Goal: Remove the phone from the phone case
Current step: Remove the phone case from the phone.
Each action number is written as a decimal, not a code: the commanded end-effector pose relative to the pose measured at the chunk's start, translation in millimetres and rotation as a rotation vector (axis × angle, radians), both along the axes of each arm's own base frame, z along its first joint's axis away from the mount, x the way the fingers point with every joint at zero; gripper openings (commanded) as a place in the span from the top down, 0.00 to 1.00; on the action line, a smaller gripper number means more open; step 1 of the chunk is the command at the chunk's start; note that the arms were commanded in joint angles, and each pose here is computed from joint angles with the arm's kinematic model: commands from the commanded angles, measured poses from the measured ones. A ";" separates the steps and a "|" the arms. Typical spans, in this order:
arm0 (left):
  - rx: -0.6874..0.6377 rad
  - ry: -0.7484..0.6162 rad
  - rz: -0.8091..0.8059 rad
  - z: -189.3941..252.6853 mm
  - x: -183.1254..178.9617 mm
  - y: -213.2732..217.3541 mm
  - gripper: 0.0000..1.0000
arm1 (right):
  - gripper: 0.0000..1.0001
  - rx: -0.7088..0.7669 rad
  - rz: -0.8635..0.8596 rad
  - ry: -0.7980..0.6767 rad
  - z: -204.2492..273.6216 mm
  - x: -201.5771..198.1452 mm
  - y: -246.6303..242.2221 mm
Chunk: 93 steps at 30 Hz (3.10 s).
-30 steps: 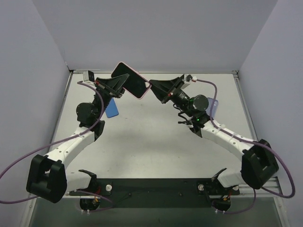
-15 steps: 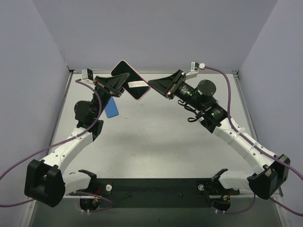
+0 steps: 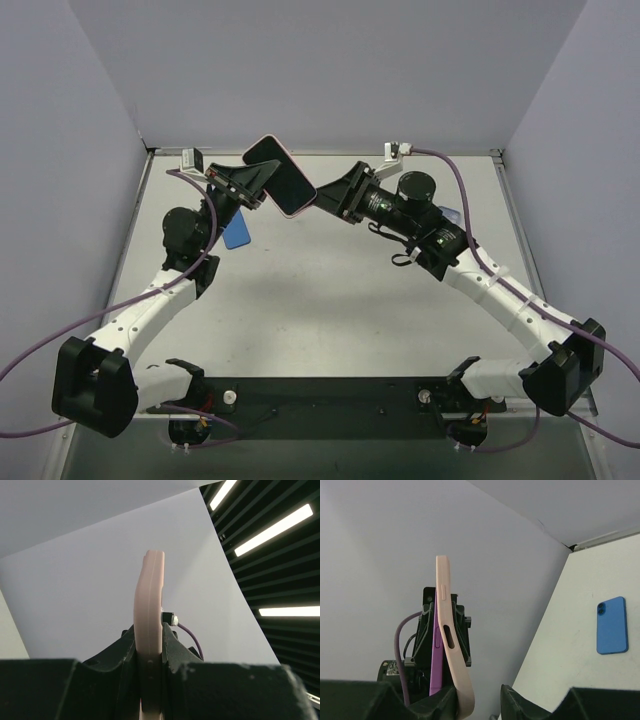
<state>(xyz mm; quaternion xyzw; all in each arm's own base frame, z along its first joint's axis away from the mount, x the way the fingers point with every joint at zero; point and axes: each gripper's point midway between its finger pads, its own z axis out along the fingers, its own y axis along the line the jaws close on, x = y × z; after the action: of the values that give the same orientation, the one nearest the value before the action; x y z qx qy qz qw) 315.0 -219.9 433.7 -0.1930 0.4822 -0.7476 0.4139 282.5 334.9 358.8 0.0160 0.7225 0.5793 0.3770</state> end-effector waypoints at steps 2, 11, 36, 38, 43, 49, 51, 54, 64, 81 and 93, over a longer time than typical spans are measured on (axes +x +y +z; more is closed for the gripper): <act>-0.226 -0.374 -0.178 110.0 -96.7 12.8 1.00 | 0.62 -0.295 0.267 0.293 -130.6 -58.9 20.4; -0.203 -0.333 -0.215 93.9 -94.0 1.4 1.00 | 0.61 -0.129 0.336 0.268 -99.7 -56.7 36.2; -0.148 -0.185 -0.239 25.5 -91.1 -25.0 1.00 | 1.00 0.042 0.186 0.316 -78.8 -5.1 20.2; -0.113 -0.153 -0.226 15.7 -85.4 -28.6 0.90 | 1.00 -0.023 0.100 0.332 -91.3 2.8 -0.5; -0.024 -0.061 -0.213 -15.3 -73.1 -37.3 0.38 | 1.00 -0.160 -0.072 0.300 -103.0 16.7 -53.7; 0.071 0.031 -0.224 -50.8 -60.0 -49.7 0.11 | 1.00 -0.273 -0.200 0.308 -118.6 18.1 -99.3; 0.090 0.067 -0.233 -63.3 -55.7 -54.0 0.10 | 1.00 -0.329 -0.231 0.308 -124.7 17.1 -112.3; 0.108 0.124 -0.237 -81.0 -51.9 -56.4 0.08 | 1.00 -0.450 -0.303 0.277 -127.8 16.1 -135.1; 0.144 0.203 -0.253 -114.3 -46.5 -62.0 0.06 | 1.00 -0.576 -0.361 0.254 -132.5 12.0 -159.5; 0.283 0.463 -0.272 -191.5 -36.6 -71.6 0.04 | 1.00 -1.311 -0.341 0.168 -201.3 -12.7 -187.6; 0.501 0.694 -0.152 -252.2 -38.2 -44.5 0.03 | 1.00 -1.455 -0.180 0.074 -245.3 -22.2 -144.5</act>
<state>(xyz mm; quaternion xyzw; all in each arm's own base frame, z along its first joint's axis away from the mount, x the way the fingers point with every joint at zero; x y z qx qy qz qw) 271.8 -273.9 175.9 -0.2872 0.7603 -0.5530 0.1835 252.3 181.4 113.1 -0.1436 0.9412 -0.0790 0.2954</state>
